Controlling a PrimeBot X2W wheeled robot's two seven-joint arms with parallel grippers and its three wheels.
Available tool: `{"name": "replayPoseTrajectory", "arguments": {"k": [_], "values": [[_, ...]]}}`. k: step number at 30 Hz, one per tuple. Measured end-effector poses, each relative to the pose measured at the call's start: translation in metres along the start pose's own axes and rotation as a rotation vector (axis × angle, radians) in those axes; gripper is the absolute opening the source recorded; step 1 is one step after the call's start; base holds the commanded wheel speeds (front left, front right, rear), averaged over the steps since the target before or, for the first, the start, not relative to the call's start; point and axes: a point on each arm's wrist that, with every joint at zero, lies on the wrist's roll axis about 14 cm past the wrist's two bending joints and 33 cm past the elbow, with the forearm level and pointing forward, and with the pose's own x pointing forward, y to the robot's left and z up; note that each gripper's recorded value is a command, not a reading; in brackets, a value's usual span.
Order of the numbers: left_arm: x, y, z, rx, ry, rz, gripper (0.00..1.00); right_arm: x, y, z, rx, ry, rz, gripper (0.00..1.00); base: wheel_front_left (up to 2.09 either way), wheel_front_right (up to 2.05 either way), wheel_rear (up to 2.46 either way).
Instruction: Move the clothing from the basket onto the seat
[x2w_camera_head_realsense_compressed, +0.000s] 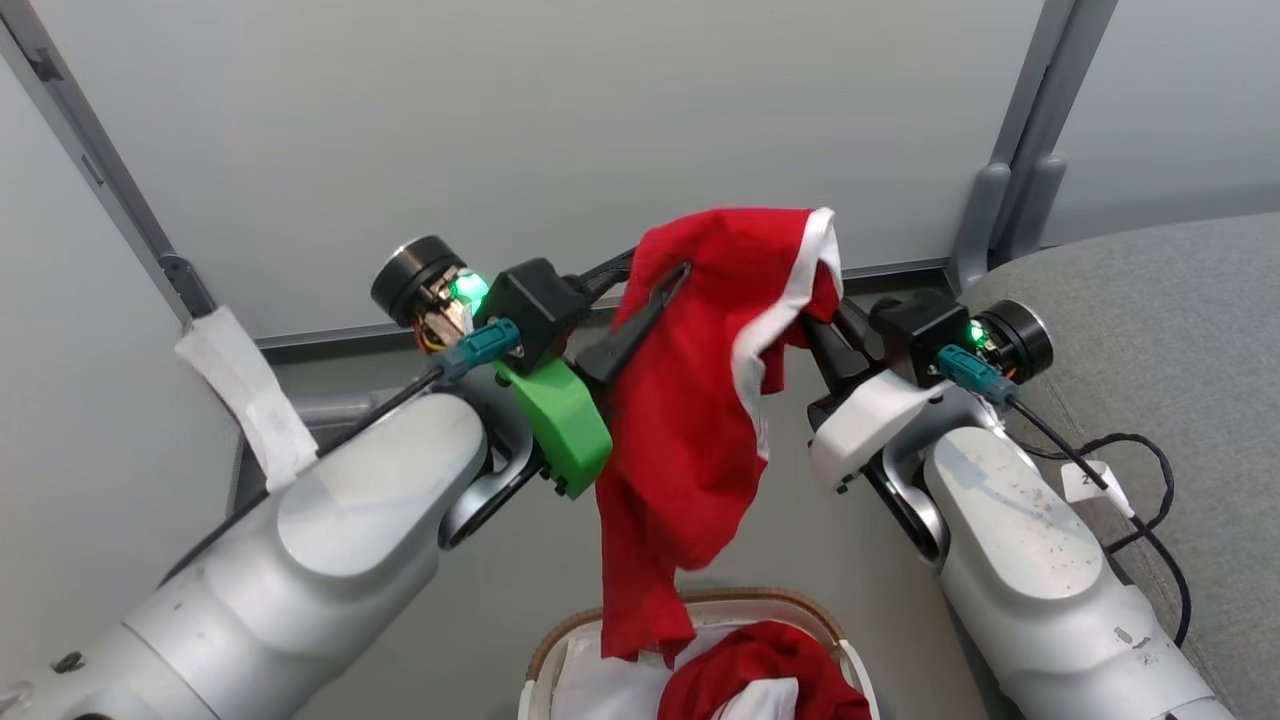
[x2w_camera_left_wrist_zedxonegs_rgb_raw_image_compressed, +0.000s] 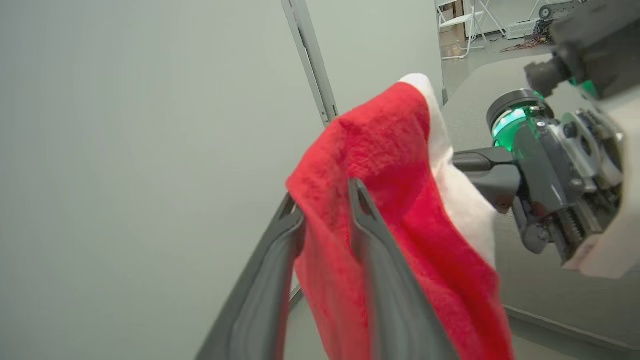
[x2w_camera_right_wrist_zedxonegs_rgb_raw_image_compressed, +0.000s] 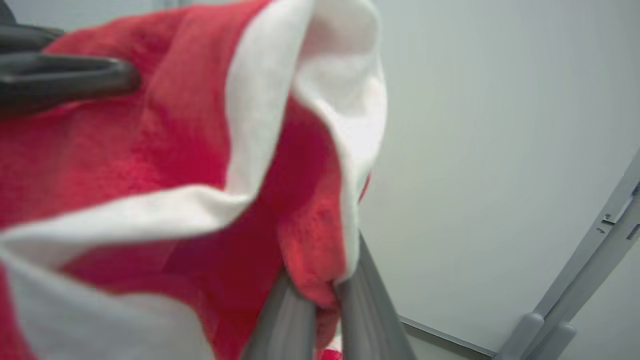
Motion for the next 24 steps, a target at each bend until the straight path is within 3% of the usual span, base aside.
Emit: {"name": "replayPoseTrajectory", "arguments": {"k": [14,24], "values": [[-0.036,-0.034,-0.059,-0.255,0.030,0.145,1.00,-0.008,-0.025,0.005,-0.018,-0.019,-0.084,0.00,0.00,0.00,0.00],[-0.055,-0.056,-0.082,-0.344,0.039,0.200,1.00,-0.021,-0.032,-0.003,-0.012,0.004,-0.114,0.00,0.00,0.00,0.00]]}}
